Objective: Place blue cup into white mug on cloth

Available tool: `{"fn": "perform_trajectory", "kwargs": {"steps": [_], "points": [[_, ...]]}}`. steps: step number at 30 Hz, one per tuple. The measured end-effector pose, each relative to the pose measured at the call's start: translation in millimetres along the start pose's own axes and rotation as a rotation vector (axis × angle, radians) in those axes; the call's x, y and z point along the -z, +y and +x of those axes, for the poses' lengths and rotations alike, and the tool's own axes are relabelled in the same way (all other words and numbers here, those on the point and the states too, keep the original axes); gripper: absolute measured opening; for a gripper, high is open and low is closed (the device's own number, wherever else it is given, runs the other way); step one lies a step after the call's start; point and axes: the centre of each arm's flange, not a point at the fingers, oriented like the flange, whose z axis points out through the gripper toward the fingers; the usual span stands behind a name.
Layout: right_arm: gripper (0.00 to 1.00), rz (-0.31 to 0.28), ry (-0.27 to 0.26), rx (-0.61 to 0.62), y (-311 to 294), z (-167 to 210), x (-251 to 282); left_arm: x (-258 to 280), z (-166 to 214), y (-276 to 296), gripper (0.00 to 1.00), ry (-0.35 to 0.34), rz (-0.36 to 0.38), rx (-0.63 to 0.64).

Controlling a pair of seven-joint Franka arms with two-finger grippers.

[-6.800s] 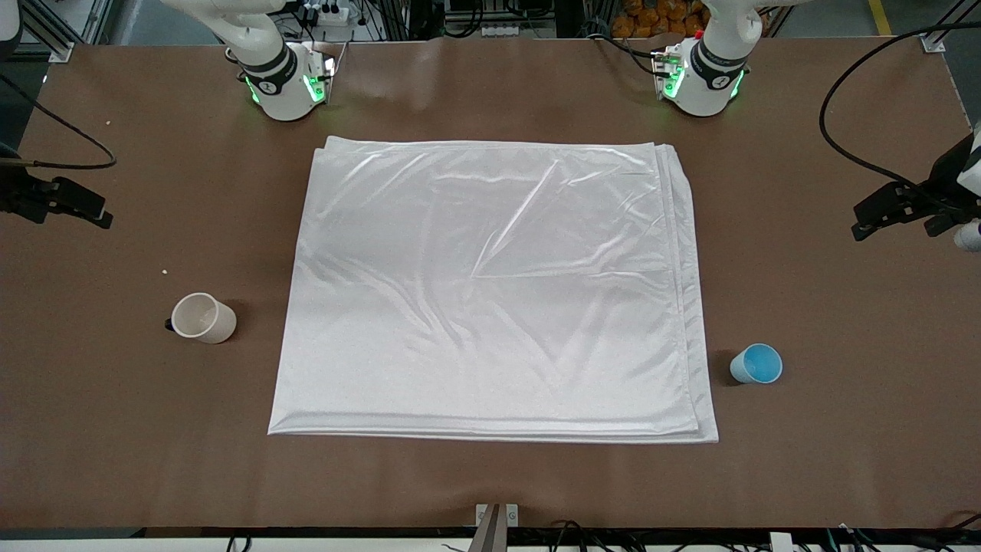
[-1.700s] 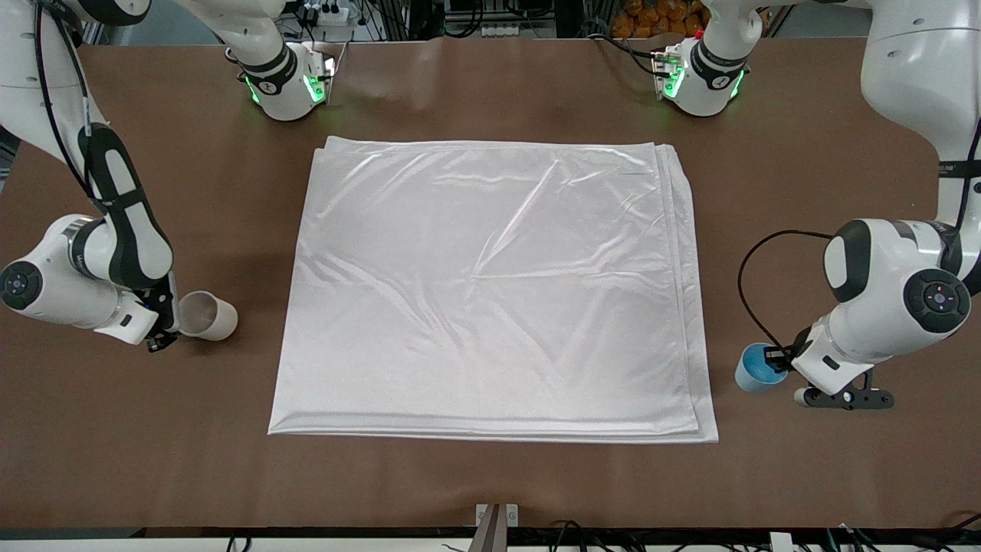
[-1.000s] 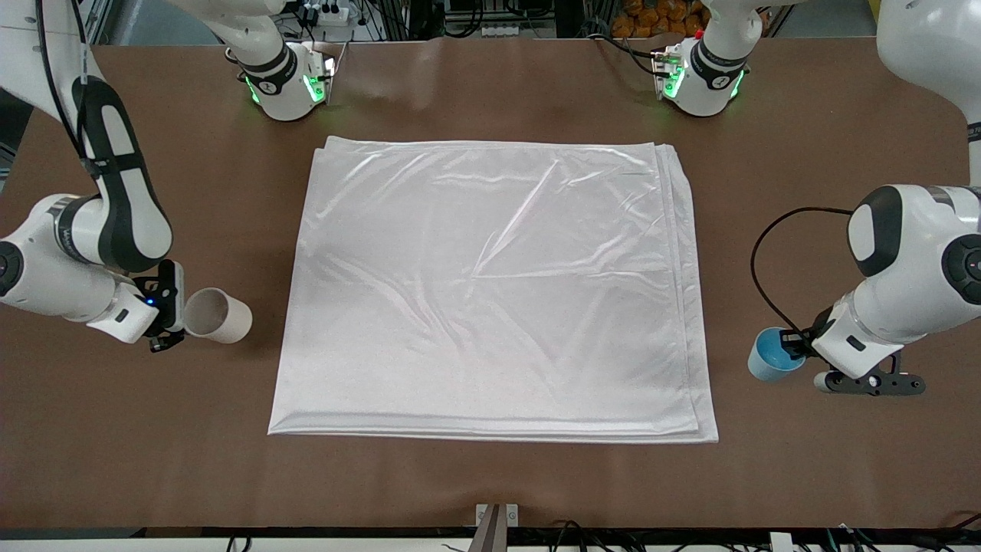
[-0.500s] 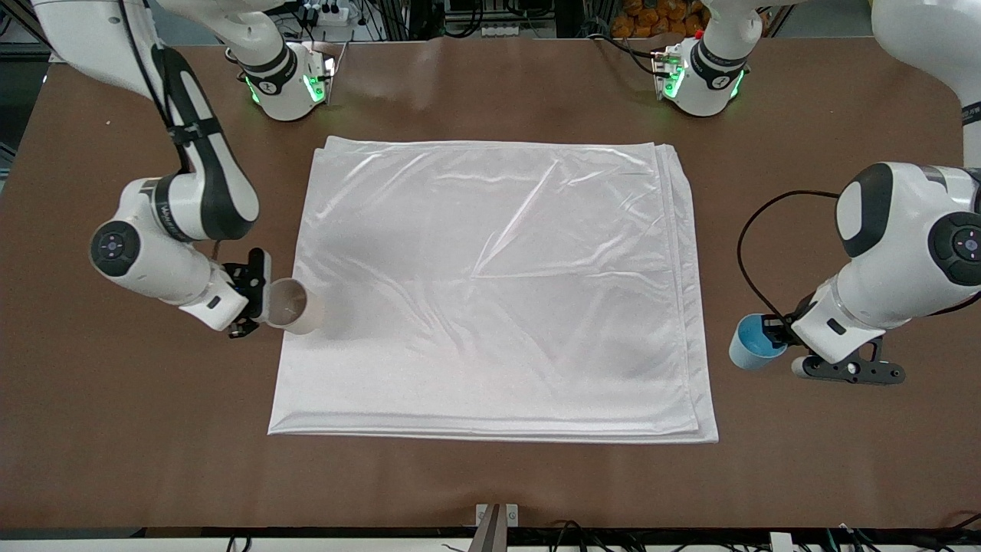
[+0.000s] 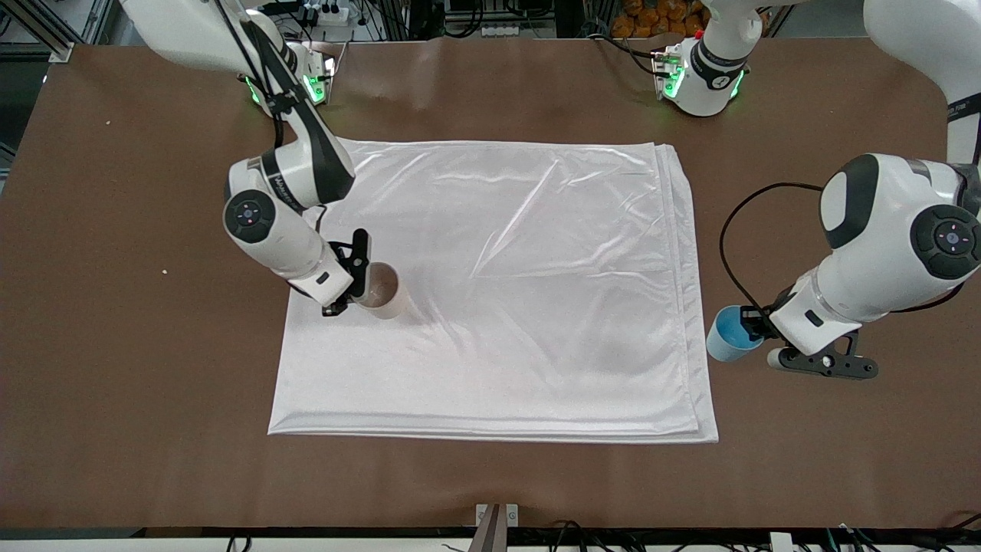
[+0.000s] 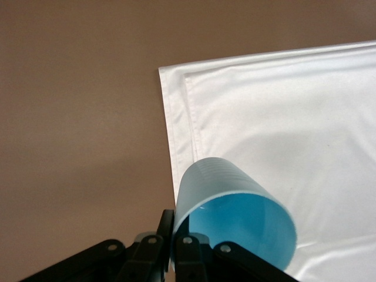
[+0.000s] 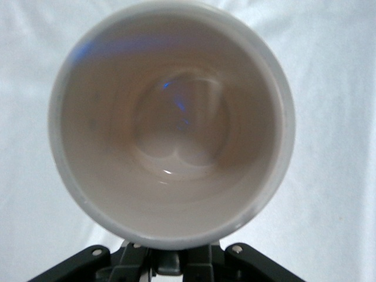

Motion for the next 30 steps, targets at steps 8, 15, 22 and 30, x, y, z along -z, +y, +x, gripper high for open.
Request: {"fn": "perform_trajectory", "kwargs": {"steps": [8,15,22,30], "points": [[0.19,0.004,-0.006,0.01,-22,57,-26,-2,-3,9,0.05,-0.024,-0.005,0.013],[0.19,0.01,-0.012,0.018,-34,95,-57,-1,-4,21,0.05,-0.024,-0.013,0.029],[0.19,0.01,-0.021,0.018,-46,134,-78,-1,-4,28,0.05,-0.025,-0.017,0.035],[0.19,-0.001,-0.033,-0.003,-51,158,-90,-1,-4,32,0.05,-0.025,-0.018,0.03]]}}
